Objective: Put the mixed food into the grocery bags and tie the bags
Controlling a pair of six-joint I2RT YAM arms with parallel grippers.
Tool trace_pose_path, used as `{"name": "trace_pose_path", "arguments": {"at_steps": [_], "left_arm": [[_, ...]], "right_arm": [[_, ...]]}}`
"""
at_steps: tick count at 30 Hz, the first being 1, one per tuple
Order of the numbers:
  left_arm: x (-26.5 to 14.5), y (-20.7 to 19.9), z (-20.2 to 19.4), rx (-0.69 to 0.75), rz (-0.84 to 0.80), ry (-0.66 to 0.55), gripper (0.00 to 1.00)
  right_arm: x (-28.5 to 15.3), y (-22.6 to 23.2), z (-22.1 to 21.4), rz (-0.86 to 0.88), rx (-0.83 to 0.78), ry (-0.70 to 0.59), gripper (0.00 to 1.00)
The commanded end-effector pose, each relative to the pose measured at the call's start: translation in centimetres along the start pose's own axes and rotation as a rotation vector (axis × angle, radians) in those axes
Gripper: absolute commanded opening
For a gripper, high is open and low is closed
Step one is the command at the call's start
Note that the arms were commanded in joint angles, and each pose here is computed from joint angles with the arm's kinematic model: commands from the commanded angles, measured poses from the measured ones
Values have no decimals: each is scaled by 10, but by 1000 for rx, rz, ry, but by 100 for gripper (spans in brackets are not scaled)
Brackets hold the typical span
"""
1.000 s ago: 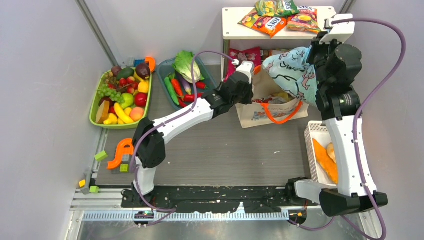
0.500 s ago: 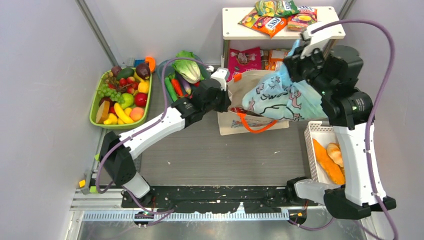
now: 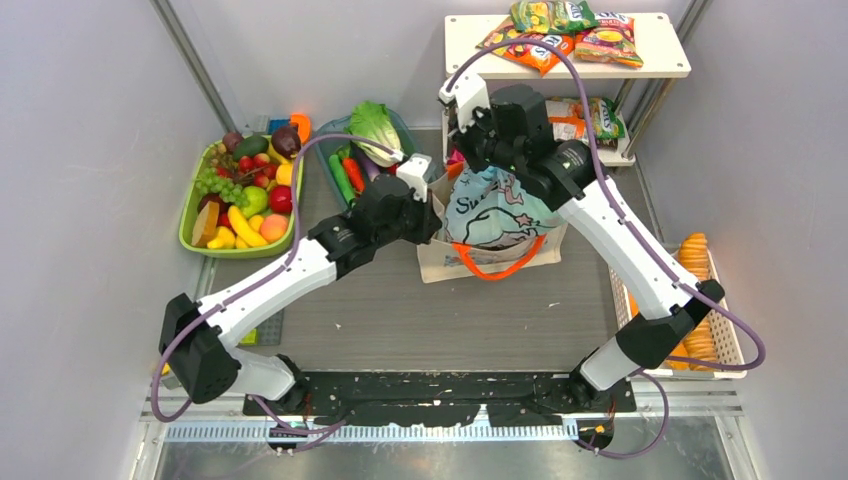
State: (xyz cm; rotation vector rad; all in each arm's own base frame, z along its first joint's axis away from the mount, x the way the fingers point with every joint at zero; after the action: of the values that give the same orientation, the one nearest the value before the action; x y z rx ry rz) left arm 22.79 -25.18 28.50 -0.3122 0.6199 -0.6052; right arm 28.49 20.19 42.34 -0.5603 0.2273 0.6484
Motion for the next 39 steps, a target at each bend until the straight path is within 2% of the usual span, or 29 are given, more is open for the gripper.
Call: {"name": "trace_pose_path", "arguments": {"at_steps": [1,5,10,14,18,20,22,23,25,27,30,36,39], "left_arm": [[-19,-2,16,-3,-61,-96,0],[-24,4,17,-11,-51,-108,0],[-33,10,22,-24,-34,-118,0],[-41,13,26,-30,-18,-131,0],[-44,11,29,-30,-16,-137,0],[-44,10,30,-38,-21,-134,0],[-43,9,30,-47,-31,-129,0],[-42,9,29,-49,-34,-126,0],[-40,9,29,-52,-31,-119,0],[-39,8,26,-52,-49,-97,0],[-38,9,23,-51,-46,-88,0],[-38,11,23,-41,-36,-87,0],[-40,10,25,-37,-38,-91,0]], "right_arm": [[3,4,39,85,63,-297,5],[27,22,21,180,94,-253,5],[40,39,-29,156,171,-168,5],[30,33,-63,133,273,-149,5],[27,33,-93,135,302,-49,9],[21,30,-95,119,311,-29,15],[8,26,-88,112,316,-55,36],[3,24,-84,102,319,-69,52],[-13,18,-72,76,326,-105,67],[-31,11,-63,30,327,-125,76],[-57,0,-57,-75,379,-119,81],[-100,-27,-78,-323,500,-77,82],[-113,-36,-91,-395,530,-54,80]]}}
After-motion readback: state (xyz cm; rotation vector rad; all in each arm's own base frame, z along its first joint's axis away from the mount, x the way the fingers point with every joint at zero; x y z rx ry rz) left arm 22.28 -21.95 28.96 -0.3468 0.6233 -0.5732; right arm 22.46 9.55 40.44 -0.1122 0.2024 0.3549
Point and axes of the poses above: each gripper's point midway between its finger pads, its own x axis out along the fingers, its own y axis along the line the jaws close on, z = x × y, the point moved 10 cm from there along -x, back along the fingers, and after that the axes turned 10 degrees about -x, right-handed, at the moved point
